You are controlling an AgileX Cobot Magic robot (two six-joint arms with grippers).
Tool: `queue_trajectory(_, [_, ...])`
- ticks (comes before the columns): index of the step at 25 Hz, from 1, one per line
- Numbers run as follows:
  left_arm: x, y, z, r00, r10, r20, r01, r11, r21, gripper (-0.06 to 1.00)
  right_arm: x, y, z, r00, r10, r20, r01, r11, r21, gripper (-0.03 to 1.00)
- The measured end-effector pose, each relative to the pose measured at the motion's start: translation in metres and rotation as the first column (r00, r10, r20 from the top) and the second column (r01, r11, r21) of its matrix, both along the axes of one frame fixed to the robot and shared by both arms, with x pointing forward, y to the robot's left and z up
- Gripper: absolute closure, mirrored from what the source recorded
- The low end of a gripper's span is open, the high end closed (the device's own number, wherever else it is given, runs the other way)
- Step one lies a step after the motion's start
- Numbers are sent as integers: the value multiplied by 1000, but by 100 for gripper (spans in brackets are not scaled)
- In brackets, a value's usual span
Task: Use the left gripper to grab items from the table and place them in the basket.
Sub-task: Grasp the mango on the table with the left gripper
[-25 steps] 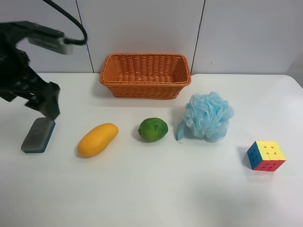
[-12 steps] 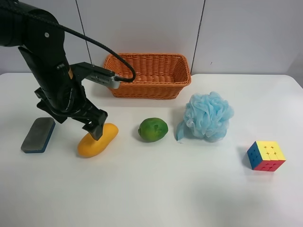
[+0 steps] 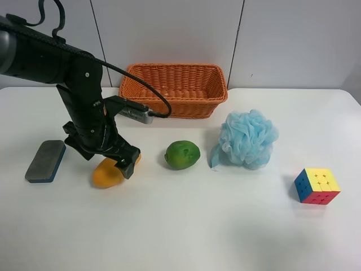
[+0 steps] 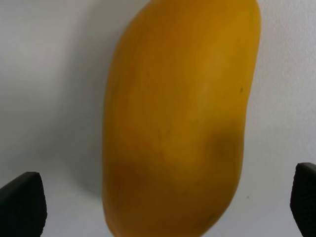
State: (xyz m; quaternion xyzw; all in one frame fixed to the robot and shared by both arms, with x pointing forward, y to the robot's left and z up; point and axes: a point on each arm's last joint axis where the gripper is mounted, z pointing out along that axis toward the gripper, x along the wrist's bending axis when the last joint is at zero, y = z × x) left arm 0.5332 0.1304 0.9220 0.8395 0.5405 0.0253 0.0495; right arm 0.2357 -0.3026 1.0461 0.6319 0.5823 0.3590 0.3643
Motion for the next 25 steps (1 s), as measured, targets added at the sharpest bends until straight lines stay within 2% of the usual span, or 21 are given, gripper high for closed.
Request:
queue_trajectory(11, [4, -3, -26, 1000, 6, -29, -6, 1000, 7, -4, 0, 0, 0, 1000, 0, 0, 0, 1000, 0, -2])
queue_trajectory(14, [4, -4, -32, 999, 12, -47, -11, 1000, 10, 8, 0, 0, 0, 1000, 0, 0, 0, 1000, 0, -2])
queue_trajectory(18, [4, -4, -33, 999, 15, -51, -15, 1000, 8, 35, 0, 0, 0, 1000, 0, 0, 0, 1000, 0, -2])
queue_trajectory(25, [4, -4, -32, 999, 16, -51, -16, 1000, 7, 34, 0, 0, 0, 1000, 0, 0, 0, 1000, 0, -2])
